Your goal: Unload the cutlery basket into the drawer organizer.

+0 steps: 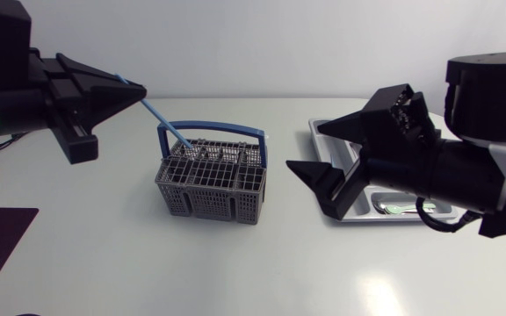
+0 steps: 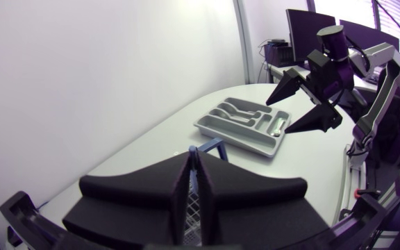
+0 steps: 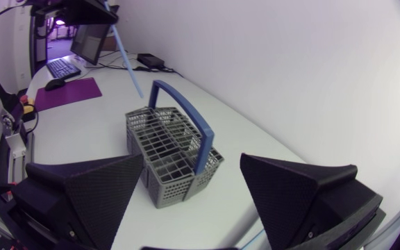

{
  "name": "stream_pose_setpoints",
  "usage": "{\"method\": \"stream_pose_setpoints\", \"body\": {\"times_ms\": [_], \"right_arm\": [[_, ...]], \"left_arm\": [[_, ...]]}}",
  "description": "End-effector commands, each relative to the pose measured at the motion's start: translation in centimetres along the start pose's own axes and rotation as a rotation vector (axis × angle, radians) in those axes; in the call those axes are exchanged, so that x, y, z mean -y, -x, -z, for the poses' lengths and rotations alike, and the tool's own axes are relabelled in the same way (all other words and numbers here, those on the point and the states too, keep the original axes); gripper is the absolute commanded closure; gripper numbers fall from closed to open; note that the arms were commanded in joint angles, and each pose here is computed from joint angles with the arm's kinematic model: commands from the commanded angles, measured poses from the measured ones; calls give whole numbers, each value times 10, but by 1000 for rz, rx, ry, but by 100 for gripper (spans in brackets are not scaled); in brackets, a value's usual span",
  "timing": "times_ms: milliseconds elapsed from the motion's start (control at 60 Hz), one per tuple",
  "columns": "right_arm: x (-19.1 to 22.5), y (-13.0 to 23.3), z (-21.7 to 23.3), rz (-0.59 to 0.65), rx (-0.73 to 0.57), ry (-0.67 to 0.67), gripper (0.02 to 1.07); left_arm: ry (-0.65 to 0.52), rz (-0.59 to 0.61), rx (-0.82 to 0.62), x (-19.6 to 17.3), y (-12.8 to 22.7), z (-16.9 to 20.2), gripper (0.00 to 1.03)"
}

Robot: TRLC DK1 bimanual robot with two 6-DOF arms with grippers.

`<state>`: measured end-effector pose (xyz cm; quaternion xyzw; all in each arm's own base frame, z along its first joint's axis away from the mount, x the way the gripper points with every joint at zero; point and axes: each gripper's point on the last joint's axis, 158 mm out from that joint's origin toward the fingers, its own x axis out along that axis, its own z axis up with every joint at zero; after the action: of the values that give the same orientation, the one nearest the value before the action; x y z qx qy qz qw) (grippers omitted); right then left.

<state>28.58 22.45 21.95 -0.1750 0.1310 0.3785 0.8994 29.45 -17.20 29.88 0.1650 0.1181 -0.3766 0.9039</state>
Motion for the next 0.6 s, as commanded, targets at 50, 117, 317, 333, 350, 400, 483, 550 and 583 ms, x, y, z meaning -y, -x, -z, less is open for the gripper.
{"method": "stream_pose_setpoints", "body": {"times_ms": [50,117,317,333,350,400,483,550,583], "right_arm": [[-26,5,-3,-93,38,55,10],[-33,4,-3,-124,41,74,14],[-70,2,0,-242,39,137,22],[-73,2,0,-252,37,139,22],[-76,2,1,-267,35,143,22],[-81,0,3,-292,29,140,25],[-84,-5,7,-309,14,137,25],[-87,-10,12,-326,-2,133,25],[-88,-11,13,-332,-6,133,25]], "left_arm": [[118,106,-29,12,-22,5,97],[152,156,-29,20,-30,6,97],[234,343,-63,53,-55,12,97],[235,354,-63,55,-56,12,97],[237,367,-61,57,-56,11,97],[239,396,-57,62,-58,8,97],[249,437,-45,70,-57,0,97],[248,456,-35,75,-57,-7,97],[245,464,-32,78,-56,-9,97]]}}
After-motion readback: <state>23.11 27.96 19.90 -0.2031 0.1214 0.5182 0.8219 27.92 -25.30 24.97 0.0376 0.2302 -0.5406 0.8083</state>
